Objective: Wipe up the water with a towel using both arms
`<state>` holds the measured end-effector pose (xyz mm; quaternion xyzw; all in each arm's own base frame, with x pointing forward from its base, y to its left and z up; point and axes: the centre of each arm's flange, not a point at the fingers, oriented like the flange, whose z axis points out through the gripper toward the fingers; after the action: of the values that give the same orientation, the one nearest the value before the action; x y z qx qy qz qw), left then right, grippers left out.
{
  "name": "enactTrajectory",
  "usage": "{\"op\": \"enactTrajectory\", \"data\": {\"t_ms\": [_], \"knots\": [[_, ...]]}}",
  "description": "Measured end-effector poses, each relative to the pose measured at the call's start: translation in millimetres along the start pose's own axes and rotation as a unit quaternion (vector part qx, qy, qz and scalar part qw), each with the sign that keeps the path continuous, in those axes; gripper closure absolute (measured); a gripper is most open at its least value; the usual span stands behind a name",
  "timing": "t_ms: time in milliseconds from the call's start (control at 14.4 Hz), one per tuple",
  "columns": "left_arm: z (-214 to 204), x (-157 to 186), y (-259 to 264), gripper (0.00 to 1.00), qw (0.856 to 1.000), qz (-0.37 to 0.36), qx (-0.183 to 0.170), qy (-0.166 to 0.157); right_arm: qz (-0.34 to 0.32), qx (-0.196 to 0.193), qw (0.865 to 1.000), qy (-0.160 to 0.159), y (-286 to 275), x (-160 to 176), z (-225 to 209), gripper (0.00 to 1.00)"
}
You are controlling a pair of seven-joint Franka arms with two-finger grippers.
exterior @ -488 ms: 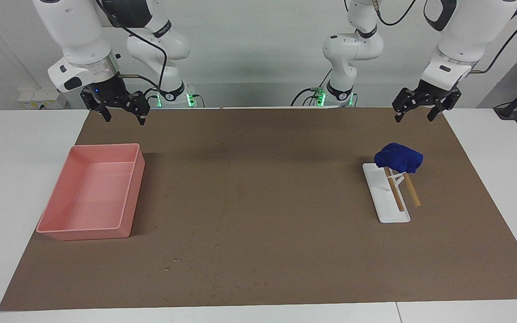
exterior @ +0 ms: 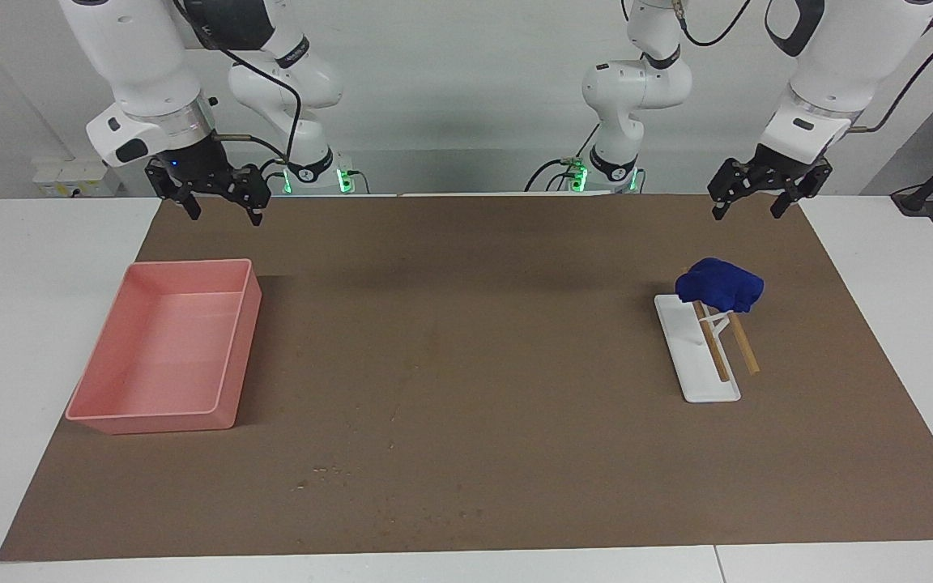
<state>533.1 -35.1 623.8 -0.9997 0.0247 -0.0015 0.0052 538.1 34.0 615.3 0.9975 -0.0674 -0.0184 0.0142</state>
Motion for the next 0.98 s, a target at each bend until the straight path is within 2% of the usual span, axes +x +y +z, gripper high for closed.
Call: {"op": "enactTrajectory", "data": {"t_ms": [209,348,627,836,975], "knots": [[3,3,-3,0.00,1.000,-0.019,0.000,0.010,0.000,0.000,1.000,0.000,0,0,0,0.00],[14,7,-5,0.00,0.998,-0.063,-0.002,0.026,0.000,0.000,1.000,0.000,0,0,0,0.00],[52,1,-40,0.00,0.981,-0.187,-0.004,0.045,0.000,0.000,1.000,0.000,0,0,0,0.00],[81,-14,-79,0.00,0.971,-0.232,-0.003,0.052,0.000,0.000,1.000,-0.001,0,0,1,0.00],[99,-17,-84,0.00,0.967,-0.249,-0.005,0.061,0.000,0.000,1.000,-0.002,0,0,2,0.00]]}}
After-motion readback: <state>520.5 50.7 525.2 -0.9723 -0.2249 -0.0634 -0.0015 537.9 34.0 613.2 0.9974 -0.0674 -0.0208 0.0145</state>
